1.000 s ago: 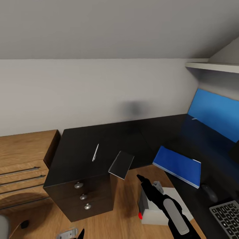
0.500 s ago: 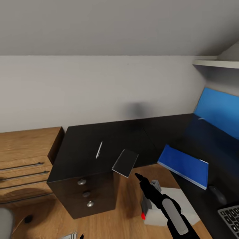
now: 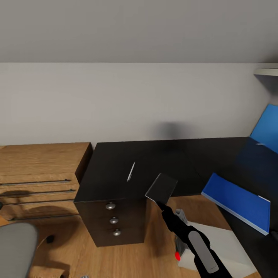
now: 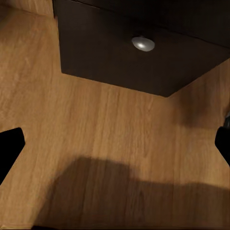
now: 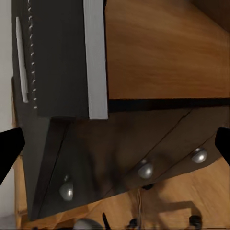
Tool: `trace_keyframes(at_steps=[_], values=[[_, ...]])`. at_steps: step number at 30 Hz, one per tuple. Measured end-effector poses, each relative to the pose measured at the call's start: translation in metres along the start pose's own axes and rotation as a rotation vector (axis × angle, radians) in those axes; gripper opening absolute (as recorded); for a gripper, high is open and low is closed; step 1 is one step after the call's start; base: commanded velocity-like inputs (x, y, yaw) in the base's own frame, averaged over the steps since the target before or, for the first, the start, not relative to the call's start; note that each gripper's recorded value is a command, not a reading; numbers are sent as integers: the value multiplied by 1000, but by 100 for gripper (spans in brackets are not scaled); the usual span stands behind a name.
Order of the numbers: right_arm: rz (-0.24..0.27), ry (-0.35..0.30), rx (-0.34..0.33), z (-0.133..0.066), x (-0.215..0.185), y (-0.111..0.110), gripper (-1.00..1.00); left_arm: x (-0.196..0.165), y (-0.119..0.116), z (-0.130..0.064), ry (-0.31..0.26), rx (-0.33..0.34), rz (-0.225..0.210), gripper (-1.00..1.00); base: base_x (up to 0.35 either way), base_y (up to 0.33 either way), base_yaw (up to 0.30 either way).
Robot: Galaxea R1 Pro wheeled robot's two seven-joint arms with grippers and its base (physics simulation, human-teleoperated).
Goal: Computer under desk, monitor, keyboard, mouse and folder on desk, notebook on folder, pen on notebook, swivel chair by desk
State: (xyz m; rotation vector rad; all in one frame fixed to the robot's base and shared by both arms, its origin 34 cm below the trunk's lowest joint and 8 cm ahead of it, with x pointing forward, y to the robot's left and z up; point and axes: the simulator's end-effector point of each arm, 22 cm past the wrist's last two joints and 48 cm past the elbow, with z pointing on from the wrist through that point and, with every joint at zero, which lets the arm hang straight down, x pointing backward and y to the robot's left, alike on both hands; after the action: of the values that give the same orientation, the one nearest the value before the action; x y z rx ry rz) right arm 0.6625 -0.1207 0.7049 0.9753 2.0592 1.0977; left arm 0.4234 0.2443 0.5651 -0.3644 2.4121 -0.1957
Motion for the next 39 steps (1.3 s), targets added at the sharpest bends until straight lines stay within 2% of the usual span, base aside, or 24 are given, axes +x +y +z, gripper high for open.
trace_keyframes(at_steps=[10,39], values=[[-40,50,-45,3,23,15,100,13,8,0,25,-15,10,100,57,0,77],[-40,30,-71,2,15,19,100,14,9,0,29,-19,11,100,15,-5,1]])
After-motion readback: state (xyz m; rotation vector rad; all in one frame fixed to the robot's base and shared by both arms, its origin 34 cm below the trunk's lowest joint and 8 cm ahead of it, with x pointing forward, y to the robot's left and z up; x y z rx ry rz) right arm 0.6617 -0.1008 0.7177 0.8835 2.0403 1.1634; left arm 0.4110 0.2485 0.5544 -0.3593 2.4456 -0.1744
